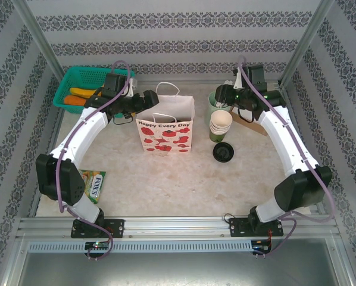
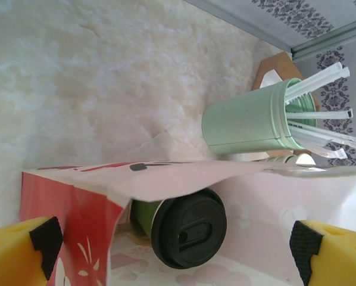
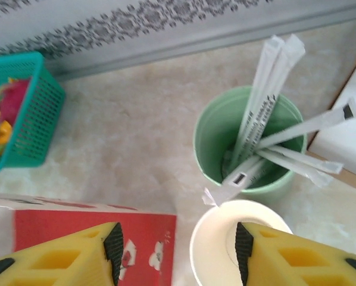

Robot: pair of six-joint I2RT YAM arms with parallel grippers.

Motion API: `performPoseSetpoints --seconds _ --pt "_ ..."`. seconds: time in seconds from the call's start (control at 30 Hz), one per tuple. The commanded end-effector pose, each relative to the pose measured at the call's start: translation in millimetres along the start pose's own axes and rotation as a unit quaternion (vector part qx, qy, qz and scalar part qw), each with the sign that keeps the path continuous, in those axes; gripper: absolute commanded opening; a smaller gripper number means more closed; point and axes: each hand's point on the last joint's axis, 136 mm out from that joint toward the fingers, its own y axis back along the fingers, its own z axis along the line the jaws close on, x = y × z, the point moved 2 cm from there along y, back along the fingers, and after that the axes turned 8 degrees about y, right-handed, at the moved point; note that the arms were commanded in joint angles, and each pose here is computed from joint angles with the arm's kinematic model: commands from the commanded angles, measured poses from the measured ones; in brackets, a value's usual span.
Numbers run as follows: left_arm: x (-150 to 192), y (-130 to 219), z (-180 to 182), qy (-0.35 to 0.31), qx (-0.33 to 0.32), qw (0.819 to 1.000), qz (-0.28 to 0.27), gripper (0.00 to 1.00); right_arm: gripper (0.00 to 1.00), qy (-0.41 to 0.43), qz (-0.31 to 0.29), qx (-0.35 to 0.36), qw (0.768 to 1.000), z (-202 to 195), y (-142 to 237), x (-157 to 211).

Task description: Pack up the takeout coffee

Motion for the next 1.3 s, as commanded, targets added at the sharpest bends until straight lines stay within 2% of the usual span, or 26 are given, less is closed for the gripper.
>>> performPoseSetpoints --seconds 0.0,0.17,0.37,0.53,0.9,1.17,1.27 --pt "-10 22 -7 0.001 0.0 0.999 -0.046 1.0 0.49 0.006 0.038 0.029 0.999 -16 -10 16" --pt "-12 36 -1 -0.001 -0.023 0.997 -0.076 1.0 0.41 0.004 0.058 -0.015 0.998 -2 -26 17" --pt "-11 43 4 -0.002 -0.041 0.996 -0.085 1.0 0.31 0.037 0.08 0.045 0.995 -15 -40 18" --pt "-11 48 9 -0.006 -0.056 0.994 -0.094 1.0 0.31 0.056 0.088 0.059 0.993 -20 -46 15" --pt "-9 49 10 -0.006 -0.059 0.994 -0.09 1.0 0.24 0.073 0.103 0.023 0.992 -12 -62 16" --pt "-9 46 11 -0.002 -0.059 0.994 -0.087 1.0 0.24 0.075 0.113 0.023 0.99 -14 -69 18" --pt "-9 46 11 -0.003 -0.058 0.995 -0.086 1.0 0.21 0.074 0.113 0.023 0.991 -14 -70 18"
